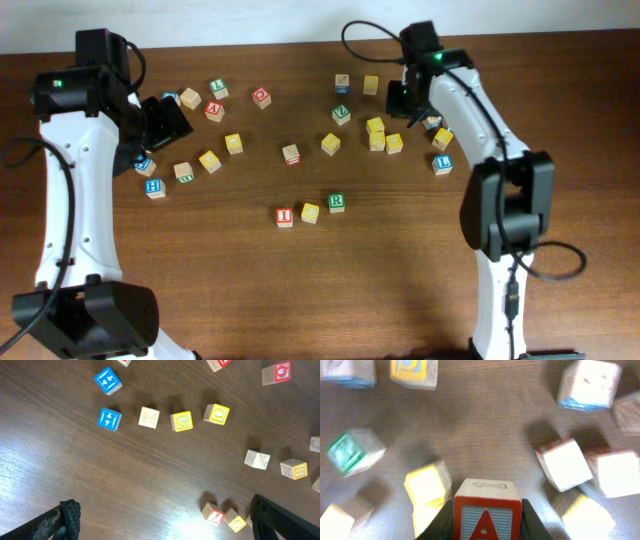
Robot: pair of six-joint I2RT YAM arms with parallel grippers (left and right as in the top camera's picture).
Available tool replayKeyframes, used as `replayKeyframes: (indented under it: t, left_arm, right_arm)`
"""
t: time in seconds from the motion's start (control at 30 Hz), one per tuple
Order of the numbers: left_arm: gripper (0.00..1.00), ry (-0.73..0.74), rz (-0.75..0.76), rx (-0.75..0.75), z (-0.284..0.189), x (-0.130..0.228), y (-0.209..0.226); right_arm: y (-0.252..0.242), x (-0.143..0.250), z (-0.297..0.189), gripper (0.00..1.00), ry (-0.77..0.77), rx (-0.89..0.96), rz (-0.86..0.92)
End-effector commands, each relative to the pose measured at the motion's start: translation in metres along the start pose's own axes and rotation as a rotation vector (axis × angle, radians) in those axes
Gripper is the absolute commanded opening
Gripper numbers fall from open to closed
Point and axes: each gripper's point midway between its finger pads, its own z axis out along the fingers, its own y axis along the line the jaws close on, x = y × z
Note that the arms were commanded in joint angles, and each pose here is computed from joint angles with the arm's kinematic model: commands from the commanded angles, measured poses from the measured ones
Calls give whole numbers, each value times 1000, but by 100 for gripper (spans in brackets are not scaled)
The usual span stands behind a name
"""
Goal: Spell out ICRA
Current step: 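Carry the 'A' block right of the 'R' block and release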
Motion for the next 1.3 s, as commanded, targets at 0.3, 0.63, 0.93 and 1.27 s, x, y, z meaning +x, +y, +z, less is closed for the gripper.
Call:
replayKeyframes:
  t: [0.3,0.63,0.93,1.27]
  left_arm:
    - [99,44,-10,27,0,10,-5]
    - [99,59,-11,20,0,13,-3]
    - [99,61,-11,18,0,14,-3]
    - [99,61,-11,18,0,14,-3]
  right_arm:
    - [48,129,-88,17,384,-78,-107]
    - [90,188,-10,17,394,-86,-183]
    - [82,195,23,22,341,-72,-190]
    - [84,193,12,41,364,-67,-165]
